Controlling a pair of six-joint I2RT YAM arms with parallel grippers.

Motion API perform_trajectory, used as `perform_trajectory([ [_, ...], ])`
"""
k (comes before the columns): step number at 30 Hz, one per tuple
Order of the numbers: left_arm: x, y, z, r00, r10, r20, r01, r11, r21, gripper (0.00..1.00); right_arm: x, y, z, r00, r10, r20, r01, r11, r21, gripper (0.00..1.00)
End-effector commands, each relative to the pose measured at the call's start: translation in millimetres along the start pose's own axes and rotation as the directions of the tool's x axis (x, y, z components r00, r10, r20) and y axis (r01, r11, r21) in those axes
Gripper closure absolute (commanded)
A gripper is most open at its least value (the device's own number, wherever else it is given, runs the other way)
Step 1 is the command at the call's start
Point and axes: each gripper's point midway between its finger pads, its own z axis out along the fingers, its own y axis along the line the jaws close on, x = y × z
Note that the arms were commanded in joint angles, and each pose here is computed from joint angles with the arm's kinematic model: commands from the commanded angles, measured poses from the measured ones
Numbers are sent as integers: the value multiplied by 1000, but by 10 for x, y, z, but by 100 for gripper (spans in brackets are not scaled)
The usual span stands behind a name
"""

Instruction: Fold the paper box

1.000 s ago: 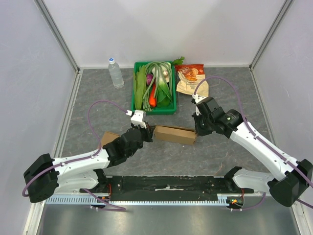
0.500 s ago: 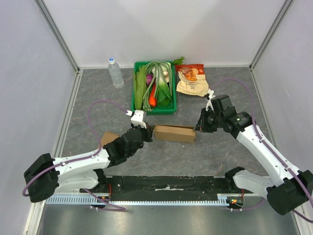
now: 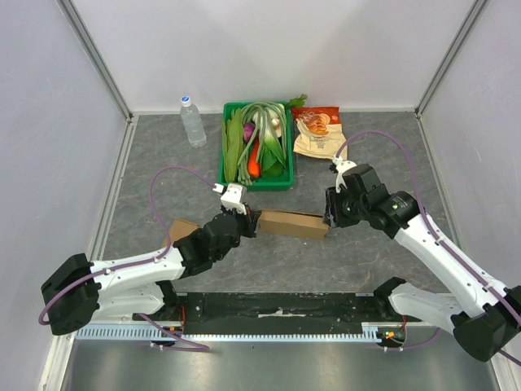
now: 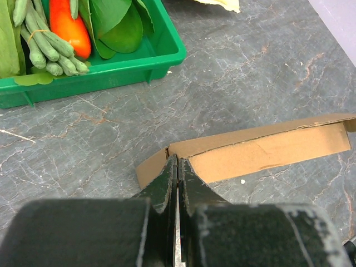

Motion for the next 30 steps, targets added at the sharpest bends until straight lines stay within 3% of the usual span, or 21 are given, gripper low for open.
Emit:
perform_trajectory([
  [1,322,85,-30,990,71,-120,-74,997,-14,98,-70,-150,-30,994,-96,59,90,990,105,60],
  [5,308,87,-29,989,76,-125,-79,997,-21,98,-40,-198,15,986,-150,72,137,976,170,67],
  [15,253,50,-31,988,88,-124,-90,996,-11,98,-20,-272,97,982,-170,82,150,965,213,71],
  [21,245,17,-32,987,101,-127,-100,995,8,98,-136,-191,80,980,-168,107,146,970,193,86],
  [24,235,-2,-31,986,104,-127,-103,995,17,98,-145,-109,111,983,-158,97,141,978,156,98],
  [30,222,-36,-25,983,122,-137,-119,992,29,98,-222,83,37,993,-77,90,70,994,87,100],
])
